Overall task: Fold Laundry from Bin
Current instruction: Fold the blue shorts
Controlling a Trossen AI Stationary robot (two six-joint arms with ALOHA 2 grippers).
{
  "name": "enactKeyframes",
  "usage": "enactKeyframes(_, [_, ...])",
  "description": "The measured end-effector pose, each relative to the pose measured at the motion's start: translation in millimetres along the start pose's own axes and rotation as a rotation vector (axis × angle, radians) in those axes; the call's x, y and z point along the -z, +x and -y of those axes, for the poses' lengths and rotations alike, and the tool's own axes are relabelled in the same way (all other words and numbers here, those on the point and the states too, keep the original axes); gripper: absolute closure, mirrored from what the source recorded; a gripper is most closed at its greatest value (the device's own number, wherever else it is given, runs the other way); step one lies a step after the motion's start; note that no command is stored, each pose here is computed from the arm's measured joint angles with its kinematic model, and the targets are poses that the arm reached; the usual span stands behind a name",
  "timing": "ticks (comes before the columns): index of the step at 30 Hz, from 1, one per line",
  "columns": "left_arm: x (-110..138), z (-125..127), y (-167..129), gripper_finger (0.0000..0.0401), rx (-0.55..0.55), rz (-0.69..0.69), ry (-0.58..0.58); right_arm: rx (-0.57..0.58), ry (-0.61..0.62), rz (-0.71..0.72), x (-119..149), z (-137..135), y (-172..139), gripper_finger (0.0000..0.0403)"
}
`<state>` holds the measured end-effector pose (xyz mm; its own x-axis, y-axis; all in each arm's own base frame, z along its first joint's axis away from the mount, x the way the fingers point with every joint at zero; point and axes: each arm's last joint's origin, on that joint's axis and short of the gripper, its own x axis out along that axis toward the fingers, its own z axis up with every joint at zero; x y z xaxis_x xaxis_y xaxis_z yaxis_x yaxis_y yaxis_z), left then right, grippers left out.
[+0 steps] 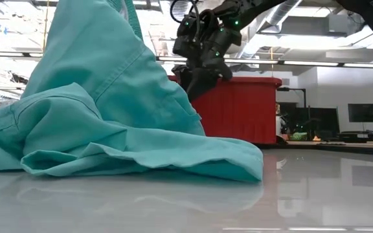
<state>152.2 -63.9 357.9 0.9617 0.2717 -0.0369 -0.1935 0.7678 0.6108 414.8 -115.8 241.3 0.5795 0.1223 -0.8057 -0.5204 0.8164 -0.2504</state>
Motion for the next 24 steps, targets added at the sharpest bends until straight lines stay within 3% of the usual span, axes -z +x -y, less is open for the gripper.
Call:
enactKeyframes(9, [2, 1, 0, 0.0401, 0.011, -0.015, 0.004, -0.037, 0.058, -0.111, 25, 4, 36, 0.0176])
enactKeyframes(12, [2, 1, 0, 0.0401, 0.011, -0.014, 0.003, 0.009, 0.057, -0.156, 24, 4, 39, 0.0219])
enactKeyframes(18, [4, 2, 0, 0.0401, 0.007, -0.036, 0.018, 0.077, 0.092, -0.238, 20, 3, 26, 0.0376])
enactKeyframes(24, [8, -1, -1, 0.0401, -0.135, -0.144, 0.016, 0.219, 0.151, -0.322, 7, -2, -9, 0.0382])
